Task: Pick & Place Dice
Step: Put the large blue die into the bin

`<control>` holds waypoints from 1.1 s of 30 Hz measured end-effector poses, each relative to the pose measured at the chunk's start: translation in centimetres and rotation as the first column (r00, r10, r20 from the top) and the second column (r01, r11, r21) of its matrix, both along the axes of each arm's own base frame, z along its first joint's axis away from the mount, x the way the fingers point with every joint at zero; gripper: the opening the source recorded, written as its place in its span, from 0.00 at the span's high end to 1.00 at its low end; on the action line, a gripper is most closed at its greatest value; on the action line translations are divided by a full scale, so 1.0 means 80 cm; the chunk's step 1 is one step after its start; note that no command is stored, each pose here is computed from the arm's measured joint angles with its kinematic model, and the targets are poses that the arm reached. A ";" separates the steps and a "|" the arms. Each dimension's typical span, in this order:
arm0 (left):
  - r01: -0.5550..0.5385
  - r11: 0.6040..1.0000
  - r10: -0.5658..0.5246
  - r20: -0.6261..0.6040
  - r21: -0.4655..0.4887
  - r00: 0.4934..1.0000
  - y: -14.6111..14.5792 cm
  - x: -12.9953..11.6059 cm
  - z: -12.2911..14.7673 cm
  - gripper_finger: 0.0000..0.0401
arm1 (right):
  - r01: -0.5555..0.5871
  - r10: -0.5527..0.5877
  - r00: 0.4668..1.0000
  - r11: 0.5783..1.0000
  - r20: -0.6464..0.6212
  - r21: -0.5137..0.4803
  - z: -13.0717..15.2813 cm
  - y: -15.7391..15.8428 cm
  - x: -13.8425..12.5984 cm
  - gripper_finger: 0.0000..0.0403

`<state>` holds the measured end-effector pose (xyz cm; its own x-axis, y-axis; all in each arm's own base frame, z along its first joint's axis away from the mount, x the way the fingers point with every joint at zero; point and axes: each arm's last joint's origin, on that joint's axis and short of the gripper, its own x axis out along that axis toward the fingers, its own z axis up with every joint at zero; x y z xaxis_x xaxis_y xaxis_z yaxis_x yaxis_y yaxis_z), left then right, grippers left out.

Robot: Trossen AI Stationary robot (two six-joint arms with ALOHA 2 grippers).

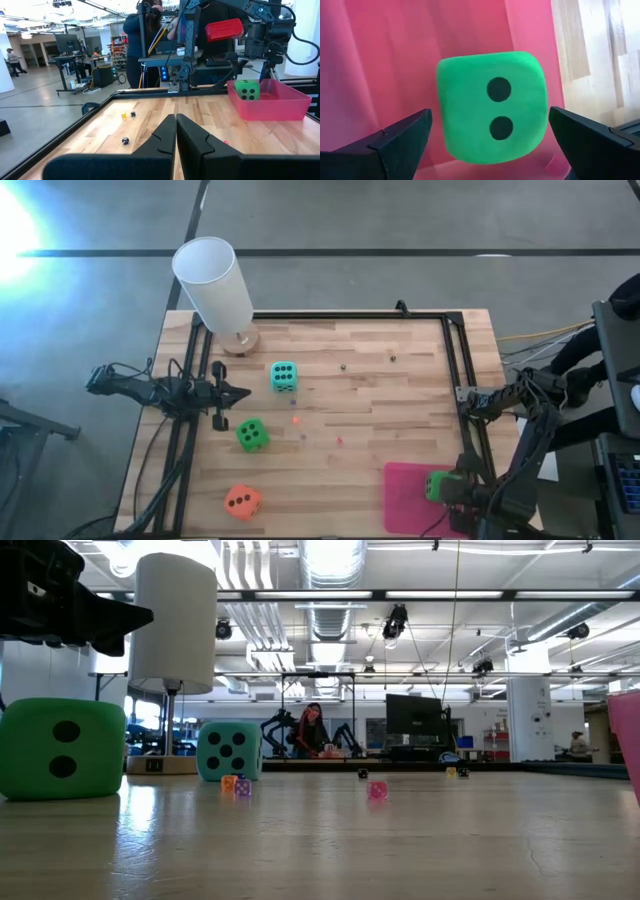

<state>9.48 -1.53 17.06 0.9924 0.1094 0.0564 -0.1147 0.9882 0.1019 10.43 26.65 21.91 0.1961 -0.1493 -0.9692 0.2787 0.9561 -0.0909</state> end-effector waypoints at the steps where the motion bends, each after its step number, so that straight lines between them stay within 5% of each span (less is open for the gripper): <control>1: 0.000 1.000 0.000 0.000 0.000 1.000 0.000 0.000 0.000 0.95 | -0.008 0.008 1.000 1.000 0.006 0.002 0.002 0.001 0.001 0.01; 19: 0.000 1.000 0.000 0.001 0.000 1.000 0.000 0.000 0.000 0.95 | -0.020 0.078 0.951 0.981 0.300 -0.191 0.035 -0.009 0.021 0.01; 33: 0.000 1.000 0.000 0.001 0.000 1.000 0.000 0.000 0.000 0.95 | 0.100 0.025 0.918 0.951 0.396 -0.292 0.059 -0.065 0.083 0.01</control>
